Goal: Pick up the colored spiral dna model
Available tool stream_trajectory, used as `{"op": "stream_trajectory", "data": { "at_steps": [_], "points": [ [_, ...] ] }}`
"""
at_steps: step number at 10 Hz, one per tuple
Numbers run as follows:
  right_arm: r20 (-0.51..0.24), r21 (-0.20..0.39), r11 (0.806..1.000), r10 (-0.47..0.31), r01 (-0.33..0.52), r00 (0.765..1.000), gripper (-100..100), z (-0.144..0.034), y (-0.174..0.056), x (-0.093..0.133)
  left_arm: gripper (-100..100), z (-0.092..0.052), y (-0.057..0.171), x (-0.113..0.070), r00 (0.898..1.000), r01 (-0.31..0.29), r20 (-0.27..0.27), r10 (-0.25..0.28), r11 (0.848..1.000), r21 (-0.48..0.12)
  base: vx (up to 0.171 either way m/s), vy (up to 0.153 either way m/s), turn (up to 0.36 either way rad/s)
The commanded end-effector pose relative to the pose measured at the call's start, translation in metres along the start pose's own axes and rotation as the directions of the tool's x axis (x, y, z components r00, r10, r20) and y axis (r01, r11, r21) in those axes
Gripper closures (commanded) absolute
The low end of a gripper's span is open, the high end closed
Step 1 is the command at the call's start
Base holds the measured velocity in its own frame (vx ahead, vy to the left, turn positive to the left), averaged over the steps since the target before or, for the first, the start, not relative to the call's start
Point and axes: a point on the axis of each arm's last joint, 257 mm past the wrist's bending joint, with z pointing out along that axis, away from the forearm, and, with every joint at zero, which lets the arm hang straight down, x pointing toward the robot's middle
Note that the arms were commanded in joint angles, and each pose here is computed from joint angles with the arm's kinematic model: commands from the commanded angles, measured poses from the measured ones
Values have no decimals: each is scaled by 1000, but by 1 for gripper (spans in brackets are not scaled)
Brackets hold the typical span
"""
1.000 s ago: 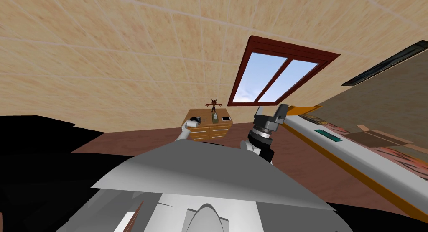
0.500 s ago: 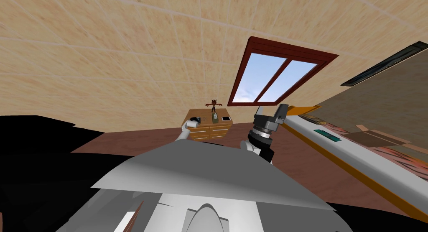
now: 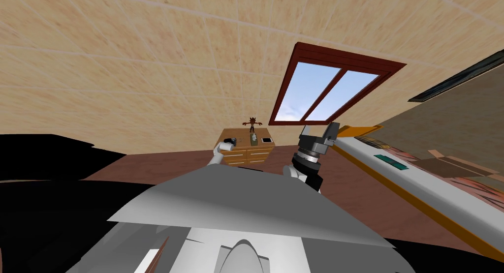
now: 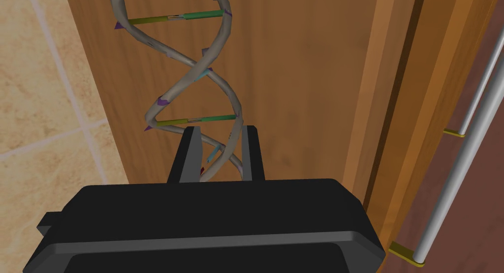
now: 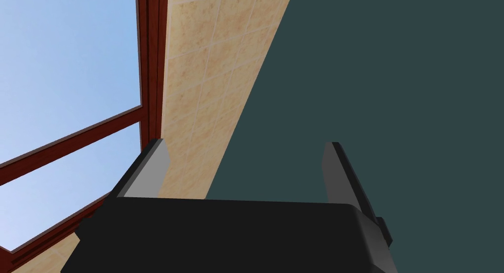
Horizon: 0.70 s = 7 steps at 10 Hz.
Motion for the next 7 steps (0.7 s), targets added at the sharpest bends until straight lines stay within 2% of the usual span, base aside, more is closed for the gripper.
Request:
{"op": "stream_trajectory", "data": {
  "at_steps": [1,6,7],
  "points": [
    [0,0,1000,0,0,1000,0,0,0,0,100,-6,3,3,1000,-5,-5,5,1000,-1,39,-1,46],
    [0,0,1000,0,0,1000,0,0,0,0,100,-25,13,12,1000,-18,-20,18,1000,-6,31,-2,43],
    [0,0,1000,0,0,1000,0,0,0,0,100,-23,11,10,1000,-17,-18,17,1000,-5,11,-1,8]
  ]
}}
